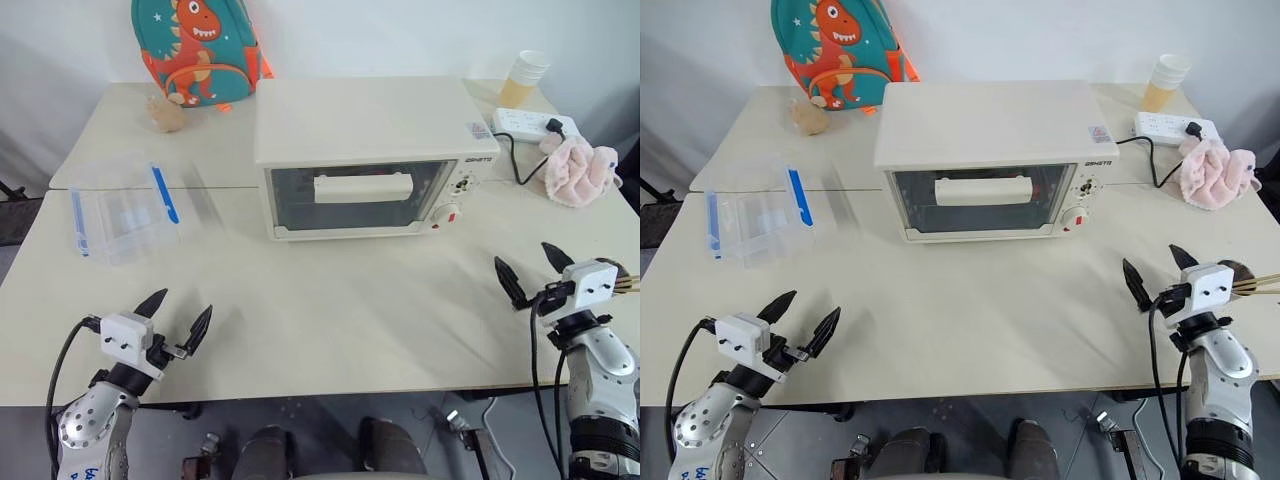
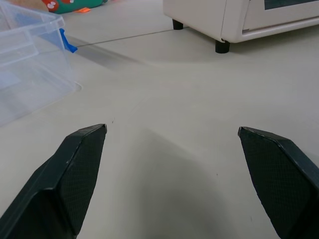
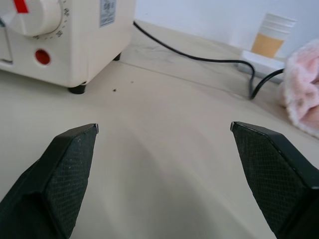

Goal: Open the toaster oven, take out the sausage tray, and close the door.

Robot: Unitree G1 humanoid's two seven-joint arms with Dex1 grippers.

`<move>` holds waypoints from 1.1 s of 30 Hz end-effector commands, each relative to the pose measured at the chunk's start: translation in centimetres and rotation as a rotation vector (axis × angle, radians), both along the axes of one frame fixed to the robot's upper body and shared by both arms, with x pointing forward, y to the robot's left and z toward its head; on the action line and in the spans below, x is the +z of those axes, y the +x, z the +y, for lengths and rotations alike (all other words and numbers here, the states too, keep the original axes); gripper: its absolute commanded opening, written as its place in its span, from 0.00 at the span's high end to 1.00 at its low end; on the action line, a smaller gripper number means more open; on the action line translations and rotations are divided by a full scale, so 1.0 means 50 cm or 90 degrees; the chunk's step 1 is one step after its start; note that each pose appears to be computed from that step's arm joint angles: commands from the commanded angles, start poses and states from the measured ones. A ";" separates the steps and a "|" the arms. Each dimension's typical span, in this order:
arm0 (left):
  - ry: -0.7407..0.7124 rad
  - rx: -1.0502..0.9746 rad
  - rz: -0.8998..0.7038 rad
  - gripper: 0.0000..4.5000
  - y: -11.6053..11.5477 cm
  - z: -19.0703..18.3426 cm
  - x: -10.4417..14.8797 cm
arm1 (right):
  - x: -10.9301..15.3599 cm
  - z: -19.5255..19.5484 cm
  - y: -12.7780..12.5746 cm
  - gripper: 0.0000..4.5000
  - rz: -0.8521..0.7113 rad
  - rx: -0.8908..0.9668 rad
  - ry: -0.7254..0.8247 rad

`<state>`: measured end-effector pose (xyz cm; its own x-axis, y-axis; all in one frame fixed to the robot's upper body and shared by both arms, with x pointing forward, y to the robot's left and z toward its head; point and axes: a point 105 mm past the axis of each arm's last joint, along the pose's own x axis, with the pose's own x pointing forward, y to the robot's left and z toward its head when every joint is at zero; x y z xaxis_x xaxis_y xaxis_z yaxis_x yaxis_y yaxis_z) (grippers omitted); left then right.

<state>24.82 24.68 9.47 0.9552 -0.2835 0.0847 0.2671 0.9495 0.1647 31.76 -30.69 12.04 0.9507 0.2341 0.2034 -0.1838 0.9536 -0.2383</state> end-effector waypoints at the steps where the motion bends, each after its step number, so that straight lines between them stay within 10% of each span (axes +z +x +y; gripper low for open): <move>1: -0.003 -0.005 -0.003 0.00 0.007 0.000 0.022 | 0.029 0.000 -0.006 0.01 -0.043 0.017 -0.004; 13: -0.125 -0.436 0.034 0.00 -0.010 -0.075 0.170 | 0.124 0.134 -0.112 0.01 0.052 0.382 -0.022; 33: -0.124 -0.494 0.003 0.00 0.029 -0.135 0.185 | 0.240 0.335 0.020 0.01 0.032 0.571 0.027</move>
<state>26.76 18.22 18.14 0.5013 -0.8439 0.1911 0.8624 0.5054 -0.0305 33.00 -14.40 23.30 0.4530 0.8722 0.1846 -0.8669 0.4792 -0.1371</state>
